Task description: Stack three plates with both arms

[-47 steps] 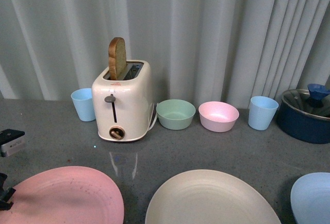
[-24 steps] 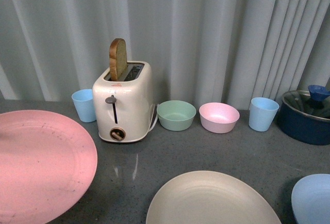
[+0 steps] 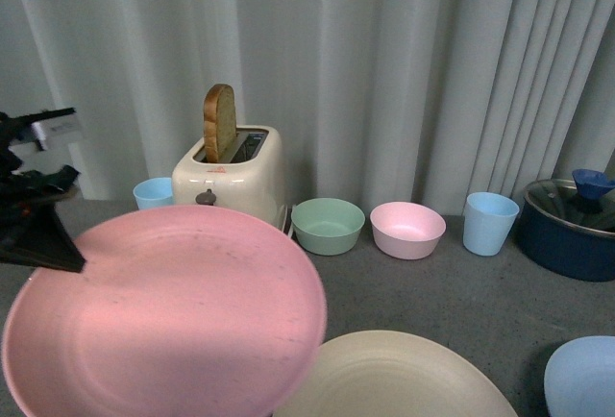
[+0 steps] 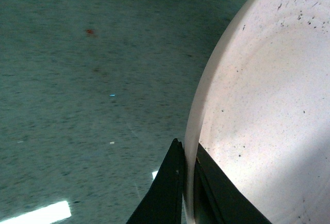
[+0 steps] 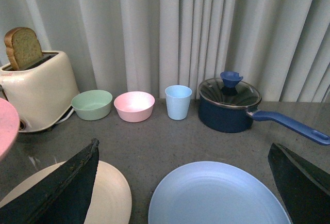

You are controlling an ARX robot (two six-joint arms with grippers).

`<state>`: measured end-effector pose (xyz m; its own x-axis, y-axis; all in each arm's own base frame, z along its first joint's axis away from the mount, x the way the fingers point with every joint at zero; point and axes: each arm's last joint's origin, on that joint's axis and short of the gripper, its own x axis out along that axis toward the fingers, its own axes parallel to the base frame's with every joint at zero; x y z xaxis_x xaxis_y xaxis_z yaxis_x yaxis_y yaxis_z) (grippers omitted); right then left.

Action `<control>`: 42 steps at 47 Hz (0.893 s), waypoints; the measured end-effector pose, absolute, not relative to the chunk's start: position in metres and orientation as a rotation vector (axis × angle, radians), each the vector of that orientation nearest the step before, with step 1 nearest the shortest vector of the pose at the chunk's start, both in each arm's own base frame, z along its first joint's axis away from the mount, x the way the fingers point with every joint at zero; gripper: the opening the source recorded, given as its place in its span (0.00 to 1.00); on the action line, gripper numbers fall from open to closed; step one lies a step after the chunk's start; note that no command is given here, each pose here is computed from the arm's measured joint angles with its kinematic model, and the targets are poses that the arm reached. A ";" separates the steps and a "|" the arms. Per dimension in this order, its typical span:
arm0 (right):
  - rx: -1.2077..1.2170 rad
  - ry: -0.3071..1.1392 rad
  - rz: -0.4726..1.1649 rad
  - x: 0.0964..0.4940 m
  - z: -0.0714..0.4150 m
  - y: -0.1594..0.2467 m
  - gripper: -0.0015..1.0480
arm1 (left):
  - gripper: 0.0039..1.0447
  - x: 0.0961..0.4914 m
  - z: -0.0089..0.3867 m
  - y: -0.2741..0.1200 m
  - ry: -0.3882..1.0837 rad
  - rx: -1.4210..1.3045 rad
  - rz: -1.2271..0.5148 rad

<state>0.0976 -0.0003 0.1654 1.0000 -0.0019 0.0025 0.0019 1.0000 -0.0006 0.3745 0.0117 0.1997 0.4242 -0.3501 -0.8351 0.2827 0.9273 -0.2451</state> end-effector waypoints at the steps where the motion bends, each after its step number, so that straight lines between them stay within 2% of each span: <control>1: -0.001 -0.002 -0.002 0.098 0.165 0.000 0.93 | 0.03 0.373 0.198 0.005 1.064 -0.071 -0.412; 22: -0.001 -0.002 -0.002 0.098 0.165 0.000 0.93 | 0.03 0.349 0.173 -0.119 1.102 -0.062 -0.628; 30: -0.001 -0.002 -0.002 0.098 0.165 0.000 0.93 | 0.03 0.350 0.155 -0.144 1.147 -0.055 -0.651; 42: 0.000 -0.002 -0.002 0.098 0.165 0.000 0.93 | 0.03 0.362 0.138 -0.158 1.157 -0.080 -0.621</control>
<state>0.0976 -0.0003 0.1654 1.0000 -0.0019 0.0025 0.0019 1.0000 -0.0002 0.3617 -0.1577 0.1381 0.2552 -0.4970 -0.8294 0.4167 0.8306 -0.3694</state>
